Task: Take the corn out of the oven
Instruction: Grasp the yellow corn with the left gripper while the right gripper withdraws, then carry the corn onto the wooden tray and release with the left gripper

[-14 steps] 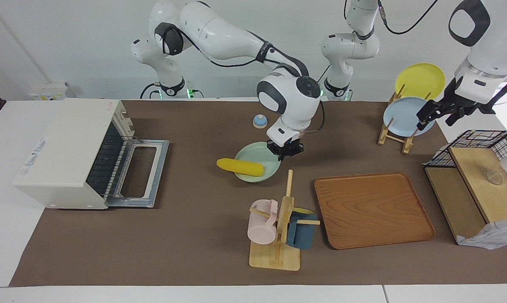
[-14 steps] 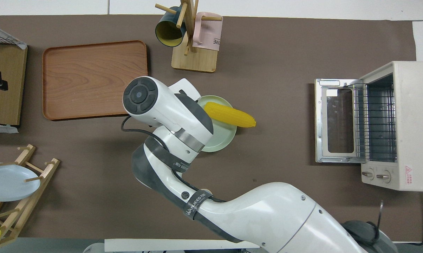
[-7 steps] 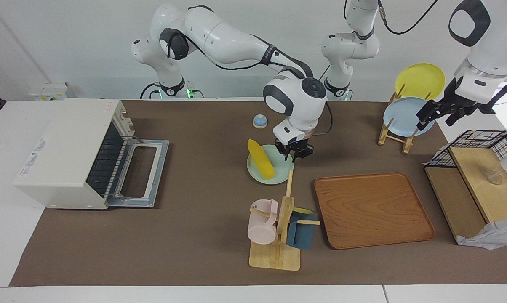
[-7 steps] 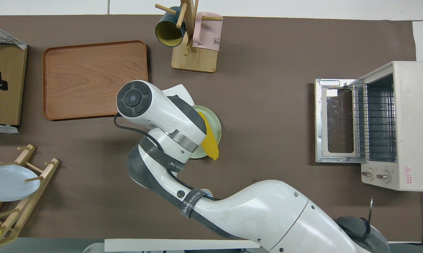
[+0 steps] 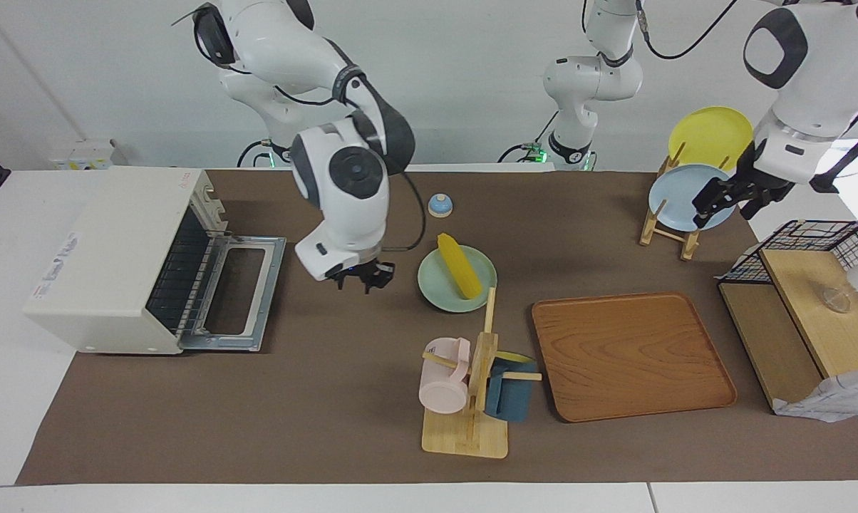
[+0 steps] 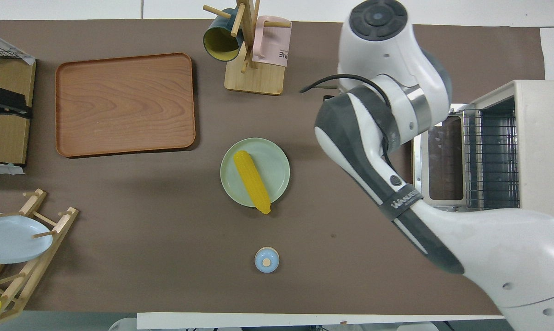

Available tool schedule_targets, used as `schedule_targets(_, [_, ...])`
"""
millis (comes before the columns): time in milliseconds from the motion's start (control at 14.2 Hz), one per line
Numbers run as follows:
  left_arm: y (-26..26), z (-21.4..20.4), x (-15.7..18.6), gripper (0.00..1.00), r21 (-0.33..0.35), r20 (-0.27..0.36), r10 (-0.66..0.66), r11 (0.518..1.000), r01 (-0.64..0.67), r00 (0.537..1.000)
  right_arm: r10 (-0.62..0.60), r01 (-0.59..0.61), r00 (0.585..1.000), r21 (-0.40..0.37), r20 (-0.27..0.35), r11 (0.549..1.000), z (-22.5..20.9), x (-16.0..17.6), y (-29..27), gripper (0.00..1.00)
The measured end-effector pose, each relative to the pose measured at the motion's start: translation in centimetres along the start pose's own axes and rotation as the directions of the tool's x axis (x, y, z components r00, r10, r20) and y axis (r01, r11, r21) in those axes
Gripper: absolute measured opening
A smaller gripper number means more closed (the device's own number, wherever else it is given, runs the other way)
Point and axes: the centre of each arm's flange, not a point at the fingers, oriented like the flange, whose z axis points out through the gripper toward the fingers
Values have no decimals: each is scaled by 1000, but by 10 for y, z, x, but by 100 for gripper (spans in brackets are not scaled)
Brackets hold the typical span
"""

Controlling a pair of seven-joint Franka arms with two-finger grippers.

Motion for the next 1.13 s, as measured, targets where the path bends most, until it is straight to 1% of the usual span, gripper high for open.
schedule_targets(141, [86, 39, -32, 100, -13, -5, -53, 998, 53, 999, -61, 61, 998, 6, 5, 998, 51, 0, 37, 11])
schedule_targets(212, [131, 61, -56, 100, -19, -4, -73, 997, 73, 997, -93, 93, 996, -1, 14, 996, 73, -6, 50, 1])
schedule_targets(282, [172, 84, -82, 100, -26, -5, -90, 996, 90, 996, -120, 120, 993, -17, 23, 993, 87, -11, 63, 1])
schedule_targets(424, [244, 132, -137, 100, -35, -2, -137, 990, 137, 991, -152, 154, 988, -41, 39, 987, 99, -17, 88, 1])
schedule_targets(565, [292, 176, -176, 100, -25, 6, -164, 986, 164, 986, -160, 163, 986, -61, 52, 985, 106, -20, 103, 1])
schedule_targets(706, [322, 212, -197, 100, -22, 4, -178, 984, 178, 984, -161, 164, 985, -69, 58, 984, 109, -22, 107, 1])
schedule_targets(776, [330, 229, -200, 100, -25, 0, -185, 982, 185, 983, -162, 166, 985, -69, 58, 984, 109, -22, 107, 1])
schedule_targets(847, [334, 246, -200, 98, -27, -6, -191, 981, 190, 982, -163, 167, 985, -68, 54, 984, 109, -22, 106, 1])
schedule_targets(918, [335, 260, -198, 95, -26, -9, -196, 980, 196, 981, -167, 169, 985, -66, 45, 983, 108, -21, 104, 1])
schedule_targets(988, [335, 267, -193, 81, -22, -11, -202, 979, 202, 979, -171, 173, 985, -63, 33, 983, 107, -21, 101, 1])
schedule_targets(1059, [337, 263, -183, 69, -22, -15, -211, 977, 211, 977, -175, 177, 984, -61, 26, 982, 107, -21, 99, 1])
schedule_targets(1129, [338, 250, -170, 59, -12, -15, -208, 978, 208, 978, -177, 178, 984, -60, 21, 982, 108, -21, 98, 1])
